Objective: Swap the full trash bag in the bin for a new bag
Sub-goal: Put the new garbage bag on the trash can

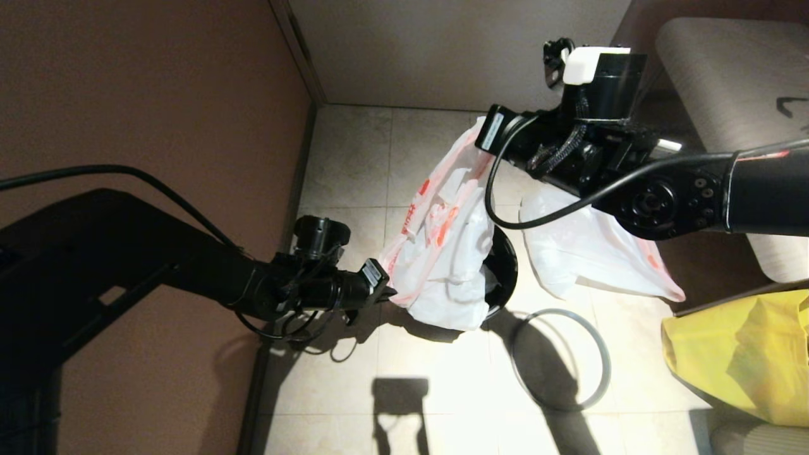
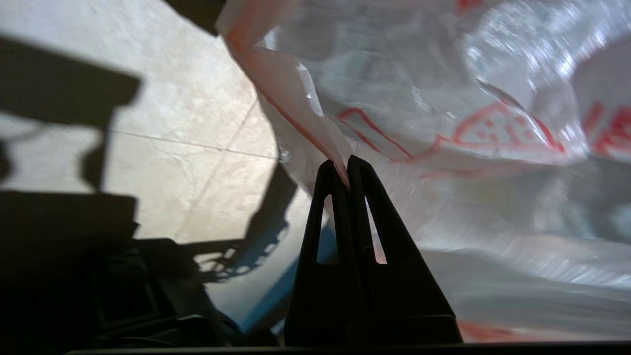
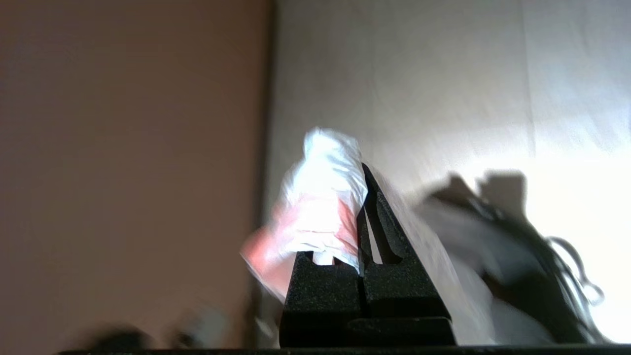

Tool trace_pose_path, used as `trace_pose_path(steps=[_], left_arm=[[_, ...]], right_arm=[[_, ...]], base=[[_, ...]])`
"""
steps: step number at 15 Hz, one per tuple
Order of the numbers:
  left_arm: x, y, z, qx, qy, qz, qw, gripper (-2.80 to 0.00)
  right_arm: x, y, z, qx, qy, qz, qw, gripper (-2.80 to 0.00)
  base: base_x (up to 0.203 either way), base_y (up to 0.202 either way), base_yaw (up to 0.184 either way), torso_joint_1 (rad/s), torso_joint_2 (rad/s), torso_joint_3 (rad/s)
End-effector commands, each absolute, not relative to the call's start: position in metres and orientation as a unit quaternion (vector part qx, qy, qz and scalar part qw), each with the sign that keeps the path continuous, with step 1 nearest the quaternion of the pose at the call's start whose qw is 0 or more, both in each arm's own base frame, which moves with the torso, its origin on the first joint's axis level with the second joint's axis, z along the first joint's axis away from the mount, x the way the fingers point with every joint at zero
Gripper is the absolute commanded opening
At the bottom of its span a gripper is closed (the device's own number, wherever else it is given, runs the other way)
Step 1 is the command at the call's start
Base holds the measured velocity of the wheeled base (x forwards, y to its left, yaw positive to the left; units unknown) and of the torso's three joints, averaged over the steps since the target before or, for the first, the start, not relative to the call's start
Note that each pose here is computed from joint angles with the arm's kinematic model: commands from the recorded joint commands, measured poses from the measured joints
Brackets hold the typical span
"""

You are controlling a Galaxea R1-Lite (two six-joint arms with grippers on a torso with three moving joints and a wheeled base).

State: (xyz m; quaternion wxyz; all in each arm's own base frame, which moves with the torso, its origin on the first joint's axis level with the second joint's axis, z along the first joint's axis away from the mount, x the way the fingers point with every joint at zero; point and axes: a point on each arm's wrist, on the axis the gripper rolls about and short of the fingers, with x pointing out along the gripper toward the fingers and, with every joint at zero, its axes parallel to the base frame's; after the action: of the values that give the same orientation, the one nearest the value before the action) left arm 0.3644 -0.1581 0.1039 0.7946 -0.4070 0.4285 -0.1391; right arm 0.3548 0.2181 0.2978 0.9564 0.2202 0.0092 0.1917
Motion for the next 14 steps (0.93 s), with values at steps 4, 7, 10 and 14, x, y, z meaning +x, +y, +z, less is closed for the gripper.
trace_pose_path(steps=[4,7,10,14], left_arm=[[0.358,-0.156,0.168,-0.386,0.338,-0.170,0.841,-2.80],[0.381,-0.171,0.191,-0.384,0.336,-0.173,0.842,-2.80],[0.388,-0.183,0.194,-0.374,0.349,-0.158,0.845,-2.80],[0.345,-0.192,0.135,-0.320,0.395,-0.118,0.853,-2.80]], right_arm=[[0.337,0.167,0.258,0.126,0.075,0.141,0.979,-2.80],[0.378,0.169,0.259,0.127,0.041,0.145,0.980,-2.80],[0.388,0.168,0.271,0.128,0.009,0.146,0.981,-2.80],[0.350,0.156,0.195,0.073,0.137,0.139,0.978,-2.80]], base=[[0.000,0.000,0.000,0.000,0.00,0.000],[0.000,0.000,0.000,0.000,0.00,0.000],[0.000,0.000,0.000,0.000,0.00,0.000],[0.000,0.000,0.000,0.000,0.00,0.000]])
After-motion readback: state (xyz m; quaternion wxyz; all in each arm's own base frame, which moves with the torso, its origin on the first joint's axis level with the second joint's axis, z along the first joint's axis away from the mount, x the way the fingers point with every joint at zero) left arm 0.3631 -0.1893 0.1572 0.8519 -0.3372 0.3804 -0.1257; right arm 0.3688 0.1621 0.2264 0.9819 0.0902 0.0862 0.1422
